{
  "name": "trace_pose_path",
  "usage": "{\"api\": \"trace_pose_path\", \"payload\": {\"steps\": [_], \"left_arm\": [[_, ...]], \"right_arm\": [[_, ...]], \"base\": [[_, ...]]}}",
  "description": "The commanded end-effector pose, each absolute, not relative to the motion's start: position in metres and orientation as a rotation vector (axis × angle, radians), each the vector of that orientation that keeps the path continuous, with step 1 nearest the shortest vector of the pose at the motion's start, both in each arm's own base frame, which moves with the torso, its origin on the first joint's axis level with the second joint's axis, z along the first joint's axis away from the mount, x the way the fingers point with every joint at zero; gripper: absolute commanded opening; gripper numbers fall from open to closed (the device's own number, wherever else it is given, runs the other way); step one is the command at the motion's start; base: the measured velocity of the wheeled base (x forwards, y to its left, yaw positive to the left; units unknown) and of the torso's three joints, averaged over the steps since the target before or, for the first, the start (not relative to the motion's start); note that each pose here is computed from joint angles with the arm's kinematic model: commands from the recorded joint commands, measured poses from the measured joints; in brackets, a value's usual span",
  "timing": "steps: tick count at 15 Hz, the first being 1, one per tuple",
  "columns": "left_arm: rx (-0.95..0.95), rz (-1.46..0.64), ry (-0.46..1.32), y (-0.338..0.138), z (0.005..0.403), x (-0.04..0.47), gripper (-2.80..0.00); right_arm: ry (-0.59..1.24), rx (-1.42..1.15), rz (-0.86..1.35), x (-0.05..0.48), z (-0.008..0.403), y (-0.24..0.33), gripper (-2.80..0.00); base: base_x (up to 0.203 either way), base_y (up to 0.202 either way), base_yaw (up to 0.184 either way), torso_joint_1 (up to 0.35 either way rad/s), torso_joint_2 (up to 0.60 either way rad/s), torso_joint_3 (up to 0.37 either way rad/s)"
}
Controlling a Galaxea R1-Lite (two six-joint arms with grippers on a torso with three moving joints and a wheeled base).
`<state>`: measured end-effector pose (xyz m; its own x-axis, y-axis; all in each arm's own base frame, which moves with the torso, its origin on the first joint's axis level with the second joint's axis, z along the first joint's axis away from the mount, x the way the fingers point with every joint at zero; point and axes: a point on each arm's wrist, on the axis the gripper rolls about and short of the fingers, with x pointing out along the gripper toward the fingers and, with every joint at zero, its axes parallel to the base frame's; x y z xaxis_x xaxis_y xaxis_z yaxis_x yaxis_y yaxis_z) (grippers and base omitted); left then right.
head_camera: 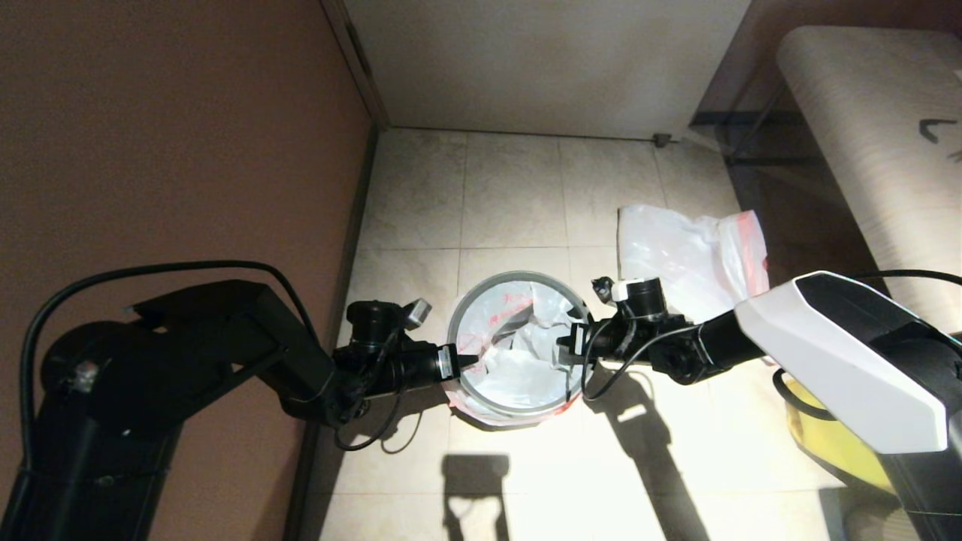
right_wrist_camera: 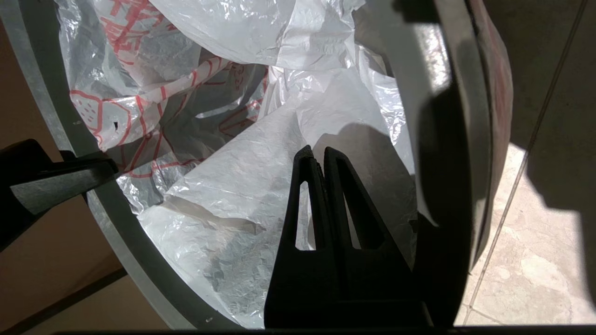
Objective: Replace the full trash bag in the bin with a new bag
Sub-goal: Place the trash can ring on the trash can
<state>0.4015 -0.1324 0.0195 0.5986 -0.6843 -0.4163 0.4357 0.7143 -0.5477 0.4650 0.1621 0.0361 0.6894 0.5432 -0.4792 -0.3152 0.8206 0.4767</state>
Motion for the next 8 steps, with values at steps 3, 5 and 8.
{"api": "trace_pose_path", "payload": {"steps": [3, 5, 8], "left_arm": [[-0.401, -0.695, 0.604, -0.150, 0.046, 0.392, -2.80], [-0.380, -0.650, 0.500, -0.157, 0.086, 0.380, -2.80], [-0.370, -0.586, 0.323, -0.167, 0.156, 0.341, -2.80]], "right_arm": [[0.617, 0.356, 0.490, 0.439, 0.073, 0.172, -2.80], [0.528, 0.311, 0.412, 0.420, 0.109, 0.180, -2.80], [0.372, 0.242, 0.302, 0.391, 0.167, 0.176, -2.80]], "base": [[0.000, 0.000, 0.000, 0.000, 0.00, 0.000], [0.000, 0.000, 0.000, 0.000, 0.00, 0.000], [0.000, 0.000, 0.000, 0.000, 0.00, 0.000]]}}
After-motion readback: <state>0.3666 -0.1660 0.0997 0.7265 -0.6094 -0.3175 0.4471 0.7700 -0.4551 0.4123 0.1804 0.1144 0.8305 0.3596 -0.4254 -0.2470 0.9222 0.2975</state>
